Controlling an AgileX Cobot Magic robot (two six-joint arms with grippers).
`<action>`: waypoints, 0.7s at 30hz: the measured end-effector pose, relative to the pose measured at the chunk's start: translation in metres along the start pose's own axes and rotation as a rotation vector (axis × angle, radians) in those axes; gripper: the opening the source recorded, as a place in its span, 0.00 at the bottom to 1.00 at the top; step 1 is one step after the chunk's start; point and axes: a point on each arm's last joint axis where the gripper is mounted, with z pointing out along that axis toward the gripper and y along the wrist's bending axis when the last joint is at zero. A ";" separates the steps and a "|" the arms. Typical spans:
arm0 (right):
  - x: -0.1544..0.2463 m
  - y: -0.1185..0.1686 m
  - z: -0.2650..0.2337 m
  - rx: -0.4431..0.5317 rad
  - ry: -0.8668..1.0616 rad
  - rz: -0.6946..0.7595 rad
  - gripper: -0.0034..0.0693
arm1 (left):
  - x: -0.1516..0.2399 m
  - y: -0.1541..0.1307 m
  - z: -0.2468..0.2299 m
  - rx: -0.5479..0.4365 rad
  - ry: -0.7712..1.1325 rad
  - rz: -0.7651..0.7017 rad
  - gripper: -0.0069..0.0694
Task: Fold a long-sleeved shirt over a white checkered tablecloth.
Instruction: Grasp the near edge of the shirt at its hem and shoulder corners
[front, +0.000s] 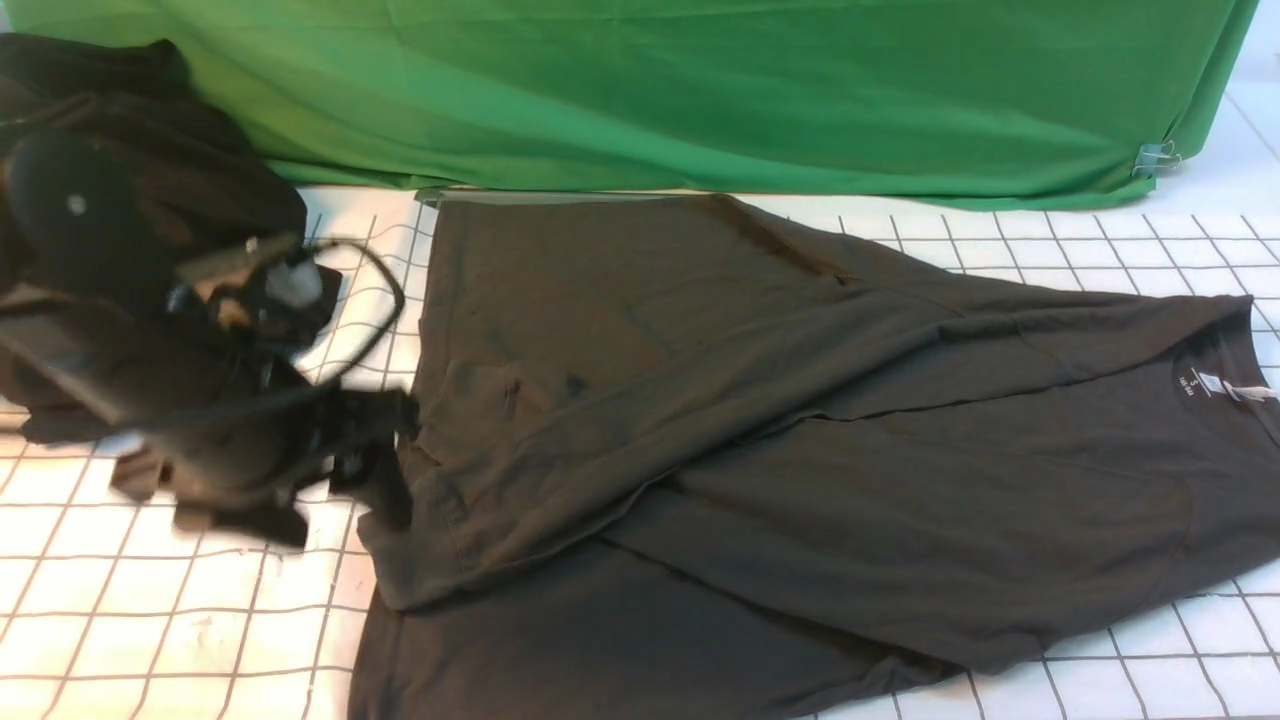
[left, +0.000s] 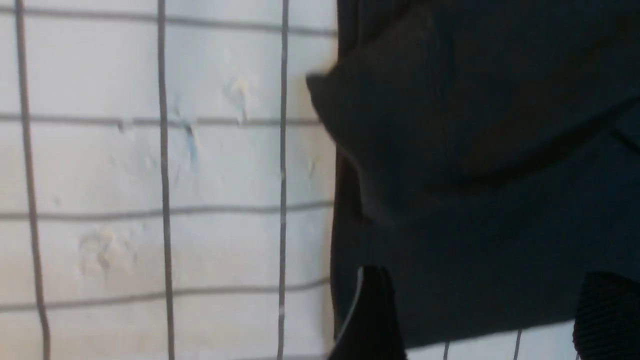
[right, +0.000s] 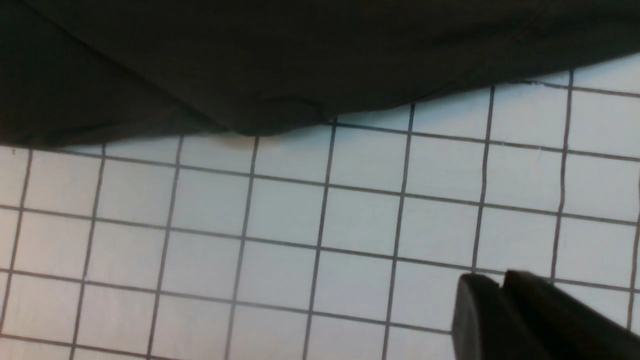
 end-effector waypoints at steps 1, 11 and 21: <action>0.000 0.000 0.000 0.000 0.000 0.000 0.12 | 0.009 -0.001 0.003 -0.007 0.030 0.000 0.73; 0.000 0.000 0.000 0.000 -0.002 -0.021 0.14 | 0.066 0.004 0.071 -0.087 0.199 -0.037 0.54; -0.001 0.000 0.000 0.000 -0.007 -0.024 0.16 | 0.057 0.001 0.082 -0.057 0.140 -0.063 0.41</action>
